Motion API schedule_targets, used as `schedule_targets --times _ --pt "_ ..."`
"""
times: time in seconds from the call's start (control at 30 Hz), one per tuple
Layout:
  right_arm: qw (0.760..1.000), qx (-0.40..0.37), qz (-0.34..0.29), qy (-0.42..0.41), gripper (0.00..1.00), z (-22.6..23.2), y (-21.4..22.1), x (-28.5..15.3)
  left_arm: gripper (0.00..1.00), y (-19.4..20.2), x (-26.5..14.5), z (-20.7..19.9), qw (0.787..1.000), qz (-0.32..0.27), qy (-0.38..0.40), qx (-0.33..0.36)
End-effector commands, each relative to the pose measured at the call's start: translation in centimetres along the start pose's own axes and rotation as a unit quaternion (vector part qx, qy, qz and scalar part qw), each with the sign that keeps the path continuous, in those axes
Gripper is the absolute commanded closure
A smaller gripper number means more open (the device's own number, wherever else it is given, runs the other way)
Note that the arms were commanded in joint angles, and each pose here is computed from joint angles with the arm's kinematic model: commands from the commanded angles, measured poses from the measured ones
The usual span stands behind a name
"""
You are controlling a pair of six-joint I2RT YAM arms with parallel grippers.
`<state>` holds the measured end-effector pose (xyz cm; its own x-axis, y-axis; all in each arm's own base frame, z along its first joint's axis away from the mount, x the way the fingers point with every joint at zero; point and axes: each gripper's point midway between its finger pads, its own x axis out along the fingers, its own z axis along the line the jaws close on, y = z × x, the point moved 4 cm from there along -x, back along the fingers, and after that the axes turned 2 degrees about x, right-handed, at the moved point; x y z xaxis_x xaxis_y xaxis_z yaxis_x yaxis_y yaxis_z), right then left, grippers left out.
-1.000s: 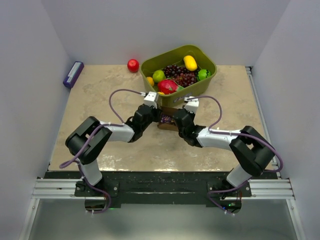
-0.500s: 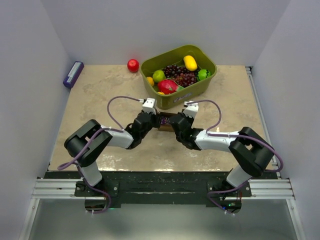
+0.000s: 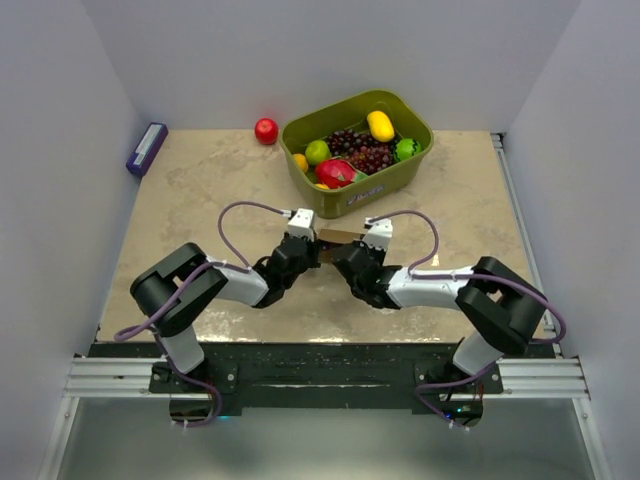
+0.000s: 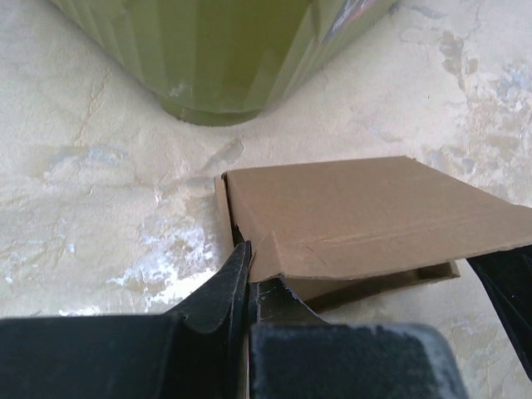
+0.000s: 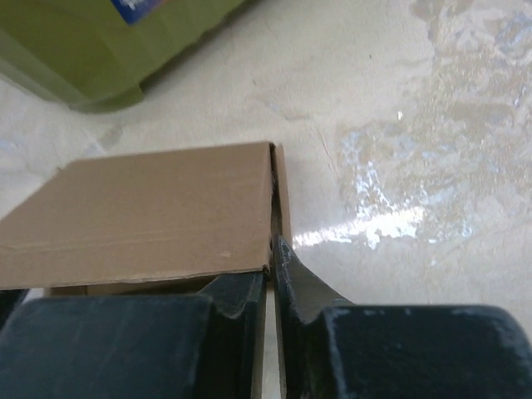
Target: Fold the paper box
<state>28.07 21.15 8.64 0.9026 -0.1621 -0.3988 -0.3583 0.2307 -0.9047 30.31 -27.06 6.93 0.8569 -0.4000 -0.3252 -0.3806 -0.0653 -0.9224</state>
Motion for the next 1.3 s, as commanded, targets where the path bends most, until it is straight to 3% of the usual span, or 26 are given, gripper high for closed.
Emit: schedule_targets --times 0.0,0.07,0.33,0.43,0.8,1.0,1.27 --pt "1.000 -0.011 0.014 0.018 0.88 -1.6 1.5 -0.8 1.00 5.3 -2.1 2.1 0.994 0.100 -0.036 0.040" --pt "1.000 -0.014 0.010 0.009 0.86 -1.5 1.3 -1.4 1.00 5.4 -2.2 2.4 0.993 0.101 -0.043 0.044" --pt "0.999 -0.043 0.018 -0.008 0.53 -1.8 0.4 -3.7 1.00 5.1 -2.3 2.6 0.993 0.096 -0.054 0.052" --pt "0.998 -0.047 0.025 -0.019 0.45 -2.1 0.0 -4.6 1.00 4.8 -2.5 2.5 0.993 0.090 -0.049 0.054" --pt "0.990 -0.084 -0.001 -0.116 0.34 -0.1 -5.8 -8.5 0.62 3.2 -4.5 2.5 0.996 0.056 -0.021 0.065" --pt "0.984 -0.044 -0.021 -0.172 0.20 2.6 -9.6 -10.1 0.49 2.7 -6.6 2.9 0.997 0.041 -0.005 0.061" --pt "0.980 -0.058 0.002 -0.192 0.20 6.3 -12.3 -7.8 0.43 -0.7 -7.6 1.2 0.998 0.016 0.031 0.043"
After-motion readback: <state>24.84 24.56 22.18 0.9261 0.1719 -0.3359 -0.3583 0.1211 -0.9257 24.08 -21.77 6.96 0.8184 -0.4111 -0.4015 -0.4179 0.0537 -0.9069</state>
